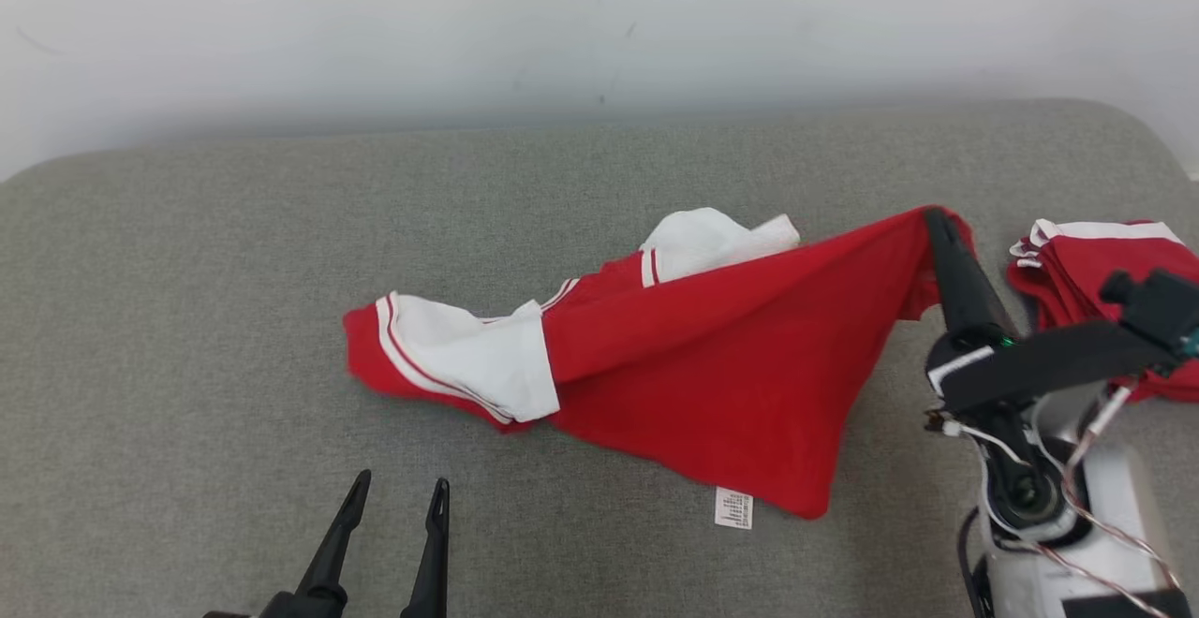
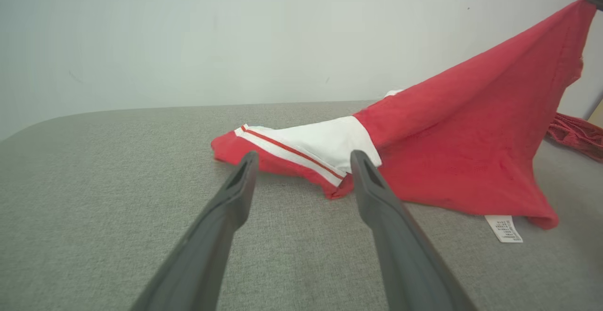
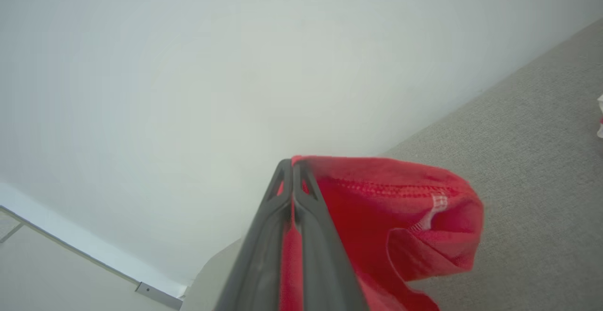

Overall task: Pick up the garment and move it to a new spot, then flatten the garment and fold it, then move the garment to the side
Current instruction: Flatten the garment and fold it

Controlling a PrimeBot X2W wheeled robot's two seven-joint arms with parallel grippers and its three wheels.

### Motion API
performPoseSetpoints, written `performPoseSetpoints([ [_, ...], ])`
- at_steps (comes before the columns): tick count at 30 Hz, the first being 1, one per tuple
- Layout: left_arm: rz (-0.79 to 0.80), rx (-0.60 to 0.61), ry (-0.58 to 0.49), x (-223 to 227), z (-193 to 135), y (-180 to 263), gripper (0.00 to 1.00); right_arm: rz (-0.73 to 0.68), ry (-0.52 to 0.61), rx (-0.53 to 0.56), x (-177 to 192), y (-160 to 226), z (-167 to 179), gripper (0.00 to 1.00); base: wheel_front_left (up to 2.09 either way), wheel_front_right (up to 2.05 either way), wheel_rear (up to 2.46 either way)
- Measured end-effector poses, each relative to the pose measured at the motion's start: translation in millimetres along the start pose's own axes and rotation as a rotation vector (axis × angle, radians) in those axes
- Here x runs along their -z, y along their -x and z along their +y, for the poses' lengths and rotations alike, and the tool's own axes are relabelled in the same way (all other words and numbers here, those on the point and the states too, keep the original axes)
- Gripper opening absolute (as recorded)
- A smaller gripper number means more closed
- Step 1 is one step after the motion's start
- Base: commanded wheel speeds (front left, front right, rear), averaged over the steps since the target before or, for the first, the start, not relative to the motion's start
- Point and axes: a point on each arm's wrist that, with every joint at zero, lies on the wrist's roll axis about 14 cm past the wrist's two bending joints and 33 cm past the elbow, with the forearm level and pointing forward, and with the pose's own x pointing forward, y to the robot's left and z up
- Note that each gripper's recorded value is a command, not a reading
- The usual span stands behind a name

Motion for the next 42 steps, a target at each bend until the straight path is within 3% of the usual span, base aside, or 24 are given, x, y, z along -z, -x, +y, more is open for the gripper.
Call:
performPoseSetpoints([
  [11,-0.004,-0.013,0.001,-2.2,1.9,8.9,1.00,-0.080,0.027,-0.093,-42.1,39.1,28.7,0.00,0.00,0.00,0.00],
  [15,0.001,-0.017,0.005,-0.5,2.2,10.7,1.00,-0.075,0.105,0.040,-47.5,37.5,-8.2,0.00,0.00,0.00,0.00],
  [19,0.000,-0.019,0.011,-0.5,2.7,9.6,1.00,-0.044,0.204,0.131,-43.1,6.7,-28.2,0.00,0.00,0.00,0.00],
  [29,0.011,-0.065,0.013,2.9,16.3,6.9,1.00,0.050,0.276,0.116,-7.1,-90.0,-21.7,0.00,0.00,0.00,0.00],
  [33,0.012,-0.098,0.012,3.0,27.1,5.1,1.00,0.038,0.285,0.167,-3.9,-116.1,-41.4,0.00,0.00,0.00,0.00],
  [36,0.016,-0.119,0.017,4.1,32.6,5.4,1.00,0.004,0.231,0.224,-5.7,-124.5,-60.2,0.00,0.00,0.00,0.00],
  [37,0.019,-0.127,0.019,5.0,35.1,5.9,1.00,-0.002,0.197,0.246,-2.0,-127.9,-67.3,1.00,0.00,0.00,0.00],
  [42,0.050,-0.172,0.016,13.9,47.7,10.6,1.00,0.011,0.093,0.301,29.4,-142.1,-83.4,1.00,0.00,0.00,0.00],
])
